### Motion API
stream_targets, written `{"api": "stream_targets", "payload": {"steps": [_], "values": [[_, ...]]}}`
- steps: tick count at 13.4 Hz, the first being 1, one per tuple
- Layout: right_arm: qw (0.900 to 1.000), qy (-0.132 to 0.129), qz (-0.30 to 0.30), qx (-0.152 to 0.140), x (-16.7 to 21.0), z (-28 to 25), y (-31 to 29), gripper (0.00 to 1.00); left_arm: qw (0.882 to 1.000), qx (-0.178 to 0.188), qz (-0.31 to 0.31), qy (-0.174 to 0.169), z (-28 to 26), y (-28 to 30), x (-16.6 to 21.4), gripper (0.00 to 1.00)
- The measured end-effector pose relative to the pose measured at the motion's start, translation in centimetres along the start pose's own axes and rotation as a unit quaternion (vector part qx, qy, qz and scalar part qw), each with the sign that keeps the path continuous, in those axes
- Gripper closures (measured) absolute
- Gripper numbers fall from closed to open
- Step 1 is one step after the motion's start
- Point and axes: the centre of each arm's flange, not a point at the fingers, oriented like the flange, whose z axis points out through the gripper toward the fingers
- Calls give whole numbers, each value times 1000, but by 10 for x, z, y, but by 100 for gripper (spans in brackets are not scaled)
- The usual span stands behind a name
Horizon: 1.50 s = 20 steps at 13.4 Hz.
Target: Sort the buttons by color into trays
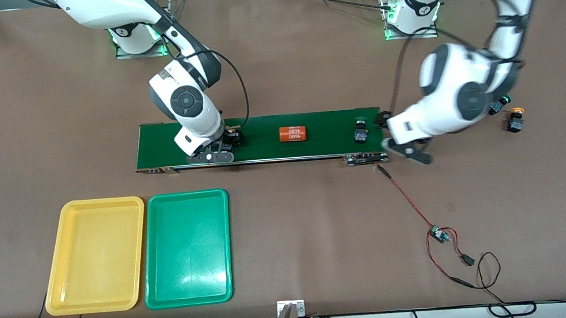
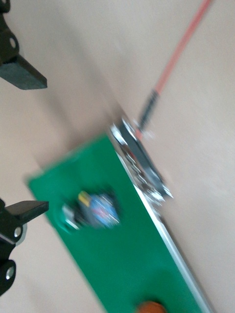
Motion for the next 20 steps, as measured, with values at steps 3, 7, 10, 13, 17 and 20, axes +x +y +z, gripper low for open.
{"api": "stream_targets", "payload": {"steps": [3,7,10,13,17,20], "values": [[1000,1,1,0,4,1,1,23,995,-34,83,-32,-5,-90,-61,0],[1000,4,6,-3,12,-7,2,59,974,-9,210,-84,11,-93,-82,0],[999,-1,23,-22,39,-40,13,59,958,29,267,-104,26,-92,-102,0],[999,1,27,-41,69,-100,39,59,943,43,319,-82,40,-121,-125,0],[999,2,23,-48,108,-162,151,59,928,48,365,-59,60,-155,-158,0],[999,-4,4,-51,118,-188,221,59,925,62,372,-40,92,-166,-181,0]]}}
